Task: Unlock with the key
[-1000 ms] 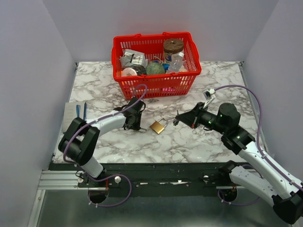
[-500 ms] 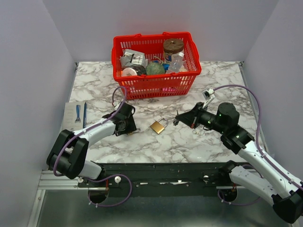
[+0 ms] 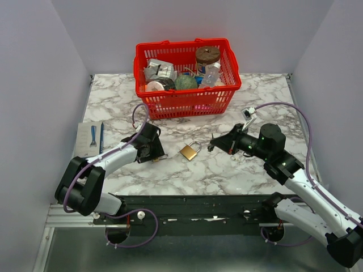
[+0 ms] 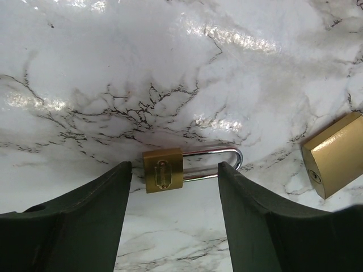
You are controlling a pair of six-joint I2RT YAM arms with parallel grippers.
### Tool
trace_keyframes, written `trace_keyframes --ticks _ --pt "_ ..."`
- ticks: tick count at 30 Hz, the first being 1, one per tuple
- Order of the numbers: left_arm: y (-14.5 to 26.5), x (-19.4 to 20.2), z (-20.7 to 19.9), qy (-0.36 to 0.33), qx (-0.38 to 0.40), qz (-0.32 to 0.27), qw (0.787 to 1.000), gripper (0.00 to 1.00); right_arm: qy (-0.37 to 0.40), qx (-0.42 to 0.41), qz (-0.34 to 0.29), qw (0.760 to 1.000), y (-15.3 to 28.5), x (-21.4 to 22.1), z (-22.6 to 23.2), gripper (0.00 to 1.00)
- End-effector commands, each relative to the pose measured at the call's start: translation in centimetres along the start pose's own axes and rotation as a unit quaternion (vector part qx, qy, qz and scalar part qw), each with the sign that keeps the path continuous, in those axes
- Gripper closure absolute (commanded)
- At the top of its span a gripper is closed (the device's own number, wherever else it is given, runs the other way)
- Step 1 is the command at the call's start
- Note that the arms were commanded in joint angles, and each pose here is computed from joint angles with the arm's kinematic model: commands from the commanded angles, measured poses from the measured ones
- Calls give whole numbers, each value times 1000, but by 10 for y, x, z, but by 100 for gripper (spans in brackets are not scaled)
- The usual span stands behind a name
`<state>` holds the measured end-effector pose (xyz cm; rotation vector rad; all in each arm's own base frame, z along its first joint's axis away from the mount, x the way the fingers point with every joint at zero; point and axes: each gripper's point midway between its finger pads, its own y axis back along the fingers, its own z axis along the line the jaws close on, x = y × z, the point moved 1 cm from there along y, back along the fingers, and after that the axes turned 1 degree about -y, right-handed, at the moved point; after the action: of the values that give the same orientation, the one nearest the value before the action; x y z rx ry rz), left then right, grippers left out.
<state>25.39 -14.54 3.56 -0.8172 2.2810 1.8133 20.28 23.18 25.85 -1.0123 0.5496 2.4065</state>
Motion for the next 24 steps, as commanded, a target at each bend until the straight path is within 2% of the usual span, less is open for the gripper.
trace_keyframes --ticks 1,24 --pt "3 35 27 5 -43 64 997 29 4 16 3 1000 -2 3 -9 99" --pt "-4 59 11 -2 -3 116 993 34 10 8 18 1000 -12 0 -7 99"
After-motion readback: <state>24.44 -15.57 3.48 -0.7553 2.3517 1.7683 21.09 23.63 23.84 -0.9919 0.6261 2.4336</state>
